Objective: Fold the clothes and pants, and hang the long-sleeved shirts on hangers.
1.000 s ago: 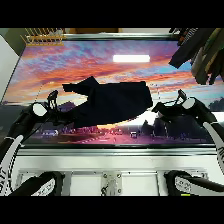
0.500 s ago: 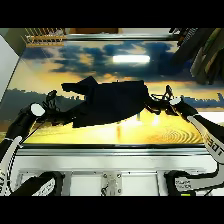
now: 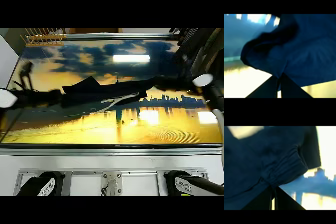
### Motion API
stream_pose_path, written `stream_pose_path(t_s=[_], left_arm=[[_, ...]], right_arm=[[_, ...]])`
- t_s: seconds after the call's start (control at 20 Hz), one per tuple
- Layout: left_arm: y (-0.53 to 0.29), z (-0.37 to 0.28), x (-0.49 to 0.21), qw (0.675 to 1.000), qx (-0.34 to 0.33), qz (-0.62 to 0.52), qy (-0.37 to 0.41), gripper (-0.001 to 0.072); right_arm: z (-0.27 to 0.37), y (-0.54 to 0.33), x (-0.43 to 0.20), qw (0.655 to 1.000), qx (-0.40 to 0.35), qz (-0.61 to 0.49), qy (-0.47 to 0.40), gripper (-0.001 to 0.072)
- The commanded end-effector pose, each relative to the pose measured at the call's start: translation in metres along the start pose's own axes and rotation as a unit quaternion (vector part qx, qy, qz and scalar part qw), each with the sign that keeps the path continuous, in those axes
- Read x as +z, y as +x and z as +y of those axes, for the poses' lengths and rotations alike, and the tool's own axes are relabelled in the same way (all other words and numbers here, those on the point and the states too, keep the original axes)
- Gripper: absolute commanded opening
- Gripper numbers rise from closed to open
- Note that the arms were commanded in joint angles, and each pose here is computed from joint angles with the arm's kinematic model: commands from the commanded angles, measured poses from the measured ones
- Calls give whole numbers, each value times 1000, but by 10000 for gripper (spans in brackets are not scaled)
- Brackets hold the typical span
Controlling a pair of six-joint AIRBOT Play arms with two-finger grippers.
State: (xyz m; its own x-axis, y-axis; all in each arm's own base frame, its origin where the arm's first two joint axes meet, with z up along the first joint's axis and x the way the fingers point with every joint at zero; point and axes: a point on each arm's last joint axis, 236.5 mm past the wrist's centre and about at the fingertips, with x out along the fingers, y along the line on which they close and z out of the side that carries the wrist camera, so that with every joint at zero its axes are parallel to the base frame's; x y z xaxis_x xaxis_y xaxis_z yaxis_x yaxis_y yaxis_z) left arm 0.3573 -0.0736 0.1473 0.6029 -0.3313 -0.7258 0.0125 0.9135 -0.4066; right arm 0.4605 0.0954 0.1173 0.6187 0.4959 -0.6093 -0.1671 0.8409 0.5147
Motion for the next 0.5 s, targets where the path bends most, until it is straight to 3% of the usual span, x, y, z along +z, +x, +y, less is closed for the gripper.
stream_pose_path(t_s=[0.0,0.25,0.45], left_arm=[[-152,-69,58,981,-45,-181,57,8],[-321,-131,55,916,-103,-375,97,8],[-342,-141,67,902,-111,-405,100,8]], right_arm=[[84,-135,42,992,-6,-76,-101,9],[178,-285,37,968,23,-223,-114,9],[198,-319,20,965,52,-251,-54,9]])
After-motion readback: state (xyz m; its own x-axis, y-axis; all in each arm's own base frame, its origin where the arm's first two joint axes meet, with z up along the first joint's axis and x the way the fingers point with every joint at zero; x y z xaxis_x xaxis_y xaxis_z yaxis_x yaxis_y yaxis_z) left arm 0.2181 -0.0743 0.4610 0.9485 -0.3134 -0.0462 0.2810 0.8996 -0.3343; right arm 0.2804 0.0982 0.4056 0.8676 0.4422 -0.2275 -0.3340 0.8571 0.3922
